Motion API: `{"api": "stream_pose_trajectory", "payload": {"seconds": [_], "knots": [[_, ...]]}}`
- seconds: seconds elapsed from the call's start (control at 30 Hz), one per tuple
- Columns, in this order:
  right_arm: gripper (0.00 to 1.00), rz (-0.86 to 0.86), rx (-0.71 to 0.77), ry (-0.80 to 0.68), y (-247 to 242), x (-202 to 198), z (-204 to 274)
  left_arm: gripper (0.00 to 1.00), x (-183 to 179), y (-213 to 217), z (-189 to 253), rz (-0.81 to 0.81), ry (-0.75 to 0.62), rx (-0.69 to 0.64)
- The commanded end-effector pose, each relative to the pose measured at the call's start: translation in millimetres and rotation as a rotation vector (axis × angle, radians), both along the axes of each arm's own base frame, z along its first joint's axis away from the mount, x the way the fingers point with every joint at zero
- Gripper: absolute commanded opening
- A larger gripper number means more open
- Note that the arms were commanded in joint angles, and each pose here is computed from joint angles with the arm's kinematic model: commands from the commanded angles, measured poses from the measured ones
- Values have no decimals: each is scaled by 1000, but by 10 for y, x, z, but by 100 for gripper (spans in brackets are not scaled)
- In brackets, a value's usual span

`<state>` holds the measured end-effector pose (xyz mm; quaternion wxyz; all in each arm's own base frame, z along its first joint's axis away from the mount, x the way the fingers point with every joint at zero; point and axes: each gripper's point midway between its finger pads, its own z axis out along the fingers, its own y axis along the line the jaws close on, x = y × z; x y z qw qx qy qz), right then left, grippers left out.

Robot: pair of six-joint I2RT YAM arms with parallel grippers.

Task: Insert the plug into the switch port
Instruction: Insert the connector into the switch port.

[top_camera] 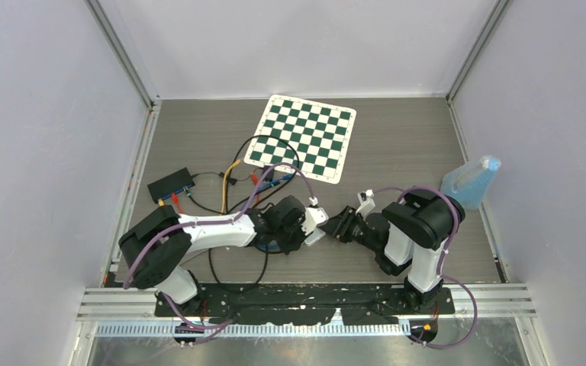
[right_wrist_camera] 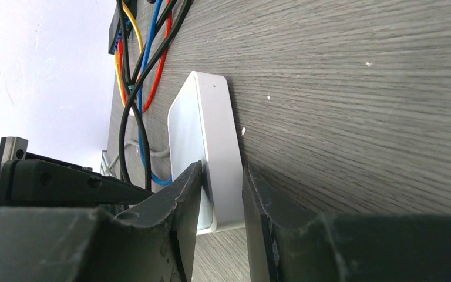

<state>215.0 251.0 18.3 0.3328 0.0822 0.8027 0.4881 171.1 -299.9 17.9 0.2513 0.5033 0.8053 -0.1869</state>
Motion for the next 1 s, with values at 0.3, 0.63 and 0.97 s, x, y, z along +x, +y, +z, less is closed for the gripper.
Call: {"api": "stream_pose_trajectory", "payload": {"seconds": [0.3, 0.63, 0.97], "knots": [[36, 324, 104, 347, 198, -1117, -82, 0, 510, -796, 821, 73, -248, -560], [37, 171, 263, 262, 247, -583, 360, 0, 441, -674, 607, 76, -215, -491], [47, 16, 154, 217, 51, -102, 430, 0, 443, -566, 454, 105, -205, -430]]}}
